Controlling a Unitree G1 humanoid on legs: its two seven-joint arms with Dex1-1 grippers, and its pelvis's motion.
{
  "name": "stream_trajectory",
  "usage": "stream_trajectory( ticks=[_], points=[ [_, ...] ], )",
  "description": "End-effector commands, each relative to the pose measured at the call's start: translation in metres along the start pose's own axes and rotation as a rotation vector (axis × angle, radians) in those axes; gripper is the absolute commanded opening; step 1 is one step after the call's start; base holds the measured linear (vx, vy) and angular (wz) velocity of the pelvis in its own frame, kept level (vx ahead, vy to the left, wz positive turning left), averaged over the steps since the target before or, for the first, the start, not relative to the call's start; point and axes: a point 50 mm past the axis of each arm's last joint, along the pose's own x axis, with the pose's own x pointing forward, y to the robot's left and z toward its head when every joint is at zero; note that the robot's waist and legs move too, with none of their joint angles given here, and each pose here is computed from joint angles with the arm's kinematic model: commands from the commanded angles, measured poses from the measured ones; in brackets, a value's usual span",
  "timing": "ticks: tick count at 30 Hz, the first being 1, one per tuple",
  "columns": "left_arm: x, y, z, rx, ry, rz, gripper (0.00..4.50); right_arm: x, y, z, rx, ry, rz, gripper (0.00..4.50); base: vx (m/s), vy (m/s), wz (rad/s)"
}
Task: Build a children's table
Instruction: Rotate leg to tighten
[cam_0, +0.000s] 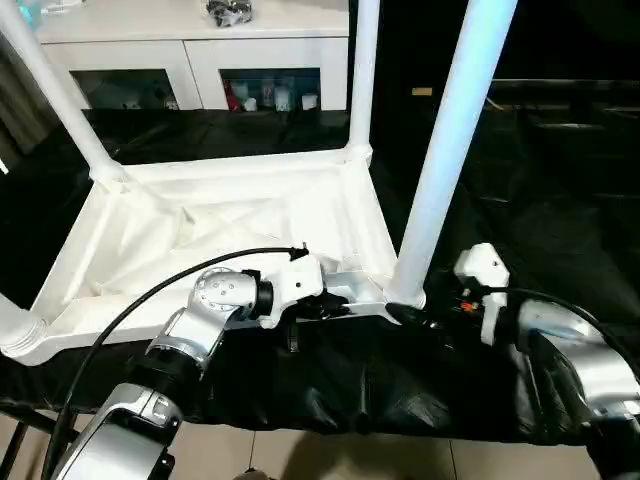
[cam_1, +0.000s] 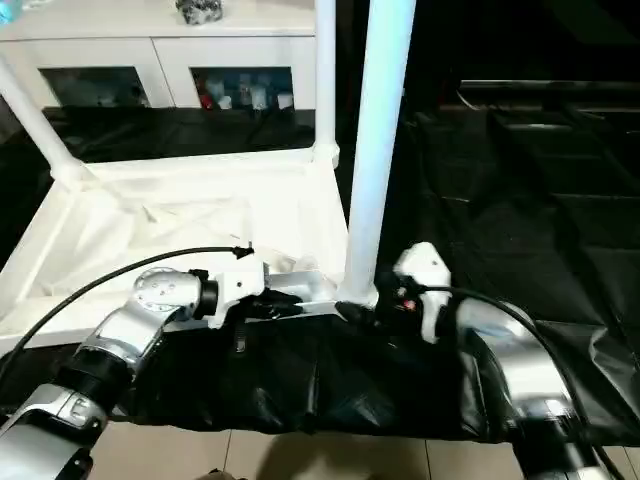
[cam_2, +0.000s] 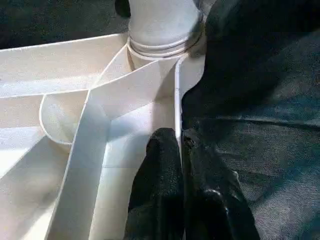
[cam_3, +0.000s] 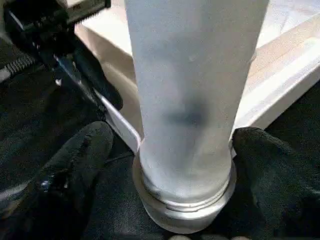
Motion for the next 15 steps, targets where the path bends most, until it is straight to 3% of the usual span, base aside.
stream_trajectory(
  ticks=[1, 15],
  points=[
    [0.0, -0.004, 0.0, 0.006, -0.015, -0.021, 0.0, 0.004, -0.002, 0.005, -0.031, -0.001, 0.022, 3.95, 0.0, 0.0, 0.0],
    [-0.003, -0.004, -0.002, 0.0, -0.005, -0.014, 0.0, 0.012, -0.005, 0.016, -0.061, -0.041, 0.078, 2.76, 0.0, 0.0, 0.0]
  ],
)
